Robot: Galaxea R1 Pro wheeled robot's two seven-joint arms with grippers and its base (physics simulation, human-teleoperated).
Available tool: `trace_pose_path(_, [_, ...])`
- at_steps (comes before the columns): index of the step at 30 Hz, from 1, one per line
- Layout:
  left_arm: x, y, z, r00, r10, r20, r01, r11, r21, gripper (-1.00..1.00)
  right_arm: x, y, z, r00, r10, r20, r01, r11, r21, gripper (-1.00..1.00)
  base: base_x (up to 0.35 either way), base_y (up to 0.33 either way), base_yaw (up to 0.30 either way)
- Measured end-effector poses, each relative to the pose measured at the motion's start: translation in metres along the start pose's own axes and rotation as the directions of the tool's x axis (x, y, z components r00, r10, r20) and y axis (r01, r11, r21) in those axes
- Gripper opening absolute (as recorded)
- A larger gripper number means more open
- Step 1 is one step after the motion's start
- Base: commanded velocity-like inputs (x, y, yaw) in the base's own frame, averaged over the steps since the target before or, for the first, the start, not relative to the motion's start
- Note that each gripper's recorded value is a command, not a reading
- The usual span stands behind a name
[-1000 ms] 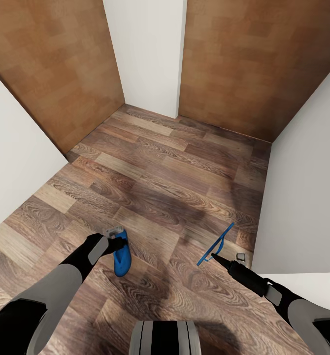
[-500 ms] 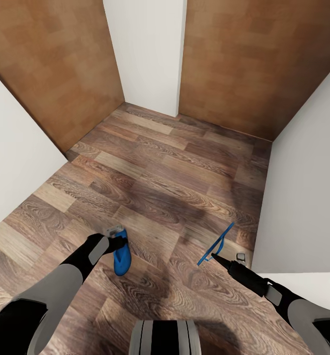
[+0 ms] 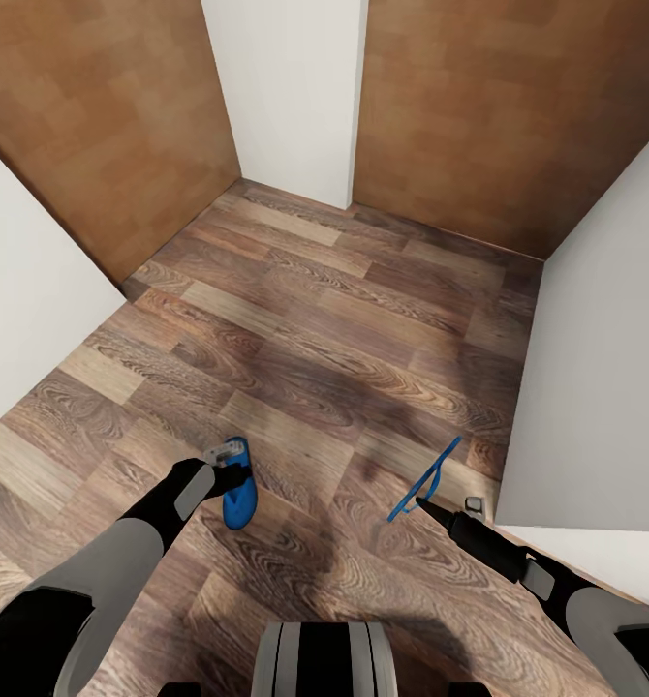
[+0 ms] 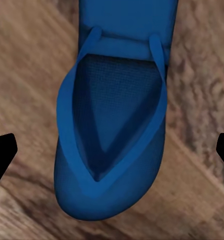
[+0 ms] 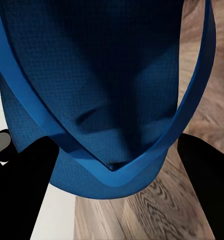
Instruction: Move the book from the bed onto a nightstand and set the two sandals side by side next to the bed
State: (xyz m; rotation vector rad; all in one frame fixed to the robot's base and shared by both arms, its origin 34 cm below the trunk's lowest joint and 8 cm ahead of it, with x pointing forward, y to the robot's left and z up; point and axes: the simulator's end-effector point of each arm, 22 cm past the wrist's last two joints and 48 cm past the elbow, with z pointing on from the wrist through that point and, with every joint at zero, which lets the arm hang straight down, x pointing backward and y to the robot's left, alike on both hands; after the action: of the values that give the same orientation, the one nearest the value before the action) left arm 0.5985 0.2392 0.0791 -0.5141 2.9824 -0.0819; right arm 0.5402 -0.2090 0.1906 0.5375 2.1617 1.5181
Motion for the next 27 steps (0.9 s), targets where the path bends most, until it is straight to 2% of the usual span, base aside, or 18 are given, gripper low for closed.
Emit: trace_pose_path(27, [0.0002, -0.0006, 0.0, 1.0, 0.0, 0.0, 0.0, 1.0, 0.001, 1.0, 0.0, 0.0, 0.0, 1.0, 0.0, 0.0, 0.0, 1.0, 0.0, -1.0, 0.0, 0.0, 0.0])
